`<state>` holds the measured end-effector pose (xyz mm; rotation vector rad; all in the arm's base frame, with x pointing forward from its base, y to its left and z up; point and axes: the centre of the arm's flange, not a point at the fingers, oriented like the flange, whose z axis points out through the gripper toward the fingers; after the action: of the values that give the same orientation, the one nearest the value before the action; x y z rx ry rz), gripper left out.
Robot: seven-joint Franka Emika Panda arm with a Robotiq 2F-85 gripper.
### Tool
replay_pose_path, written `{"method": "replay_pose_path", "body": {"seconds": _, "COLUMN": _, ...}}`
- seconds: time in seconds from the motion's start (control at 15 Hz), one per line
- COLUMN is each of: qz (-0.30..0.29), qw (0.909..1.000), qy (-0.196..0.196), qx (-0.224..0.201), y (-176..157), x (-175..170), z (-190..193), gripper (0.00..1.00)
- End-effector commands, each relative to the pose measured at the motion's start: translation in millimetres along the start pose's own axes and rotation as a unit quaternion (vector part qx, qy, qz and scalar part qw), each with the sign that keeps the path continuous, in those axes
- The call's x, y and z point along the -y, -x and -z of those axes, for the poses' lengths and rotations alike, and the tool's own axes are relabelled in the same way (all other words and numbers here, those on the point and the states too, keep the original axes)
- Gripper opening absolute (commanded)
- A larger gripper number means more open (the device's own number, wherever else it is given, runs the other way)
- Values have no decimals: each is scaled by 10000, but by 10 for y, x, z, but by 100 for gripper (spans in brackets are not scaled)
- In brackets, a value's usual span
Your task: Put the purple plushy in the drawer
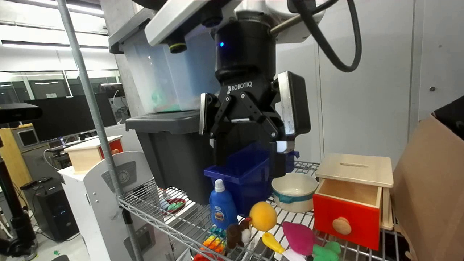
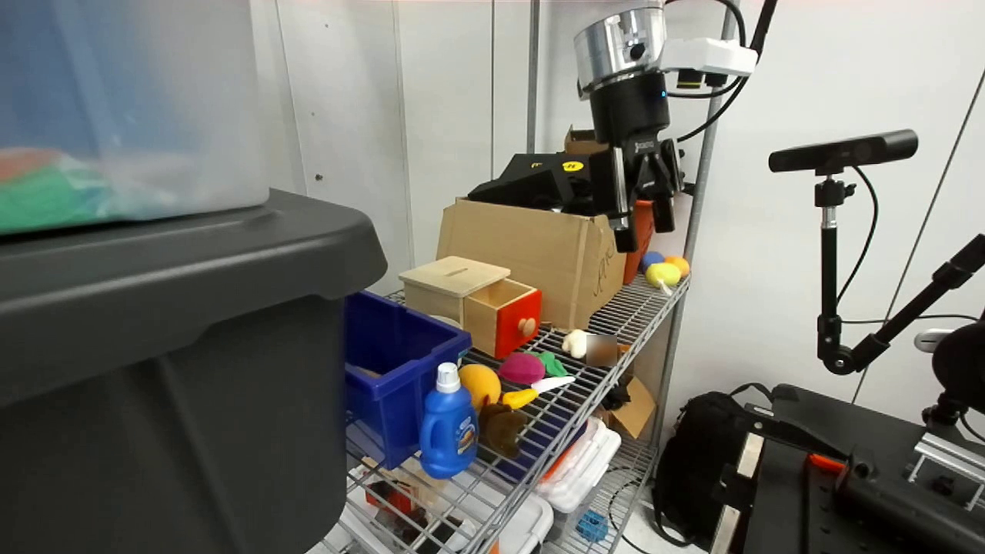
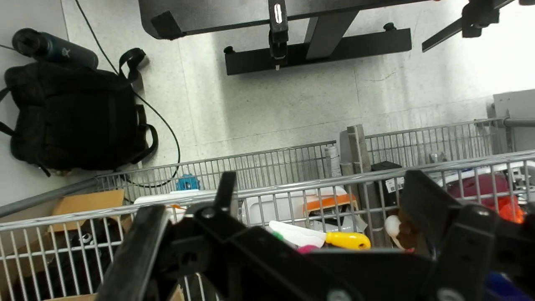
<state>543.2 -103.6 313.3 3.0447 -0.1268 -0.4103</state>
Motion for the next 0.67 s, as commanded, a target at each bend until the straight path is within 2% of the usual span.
{"method": "replay_pose_path", "body": {"seconds": 0.0, "qz": 62, "qw": 9999, "qy": 80, "qx": 65, "y": -204, "x": -69, "z": 147, "gripper": 100}}
{"method": "replay_pose_path", "body": {"seconds": 0.27, "qz": 275, "qw": 9995, "qy": 134, "qx": -1, "y": -553, "x": -3, "z": 152, "gripper": 100}}
{"method": "replay_pose_path", "body": {"seconds": 0.6, "qz": 643, "qw": 9978, "qy": 161, "qx": 30, "y": -918, "x": 152, "z": -105, "gripper": 100}}
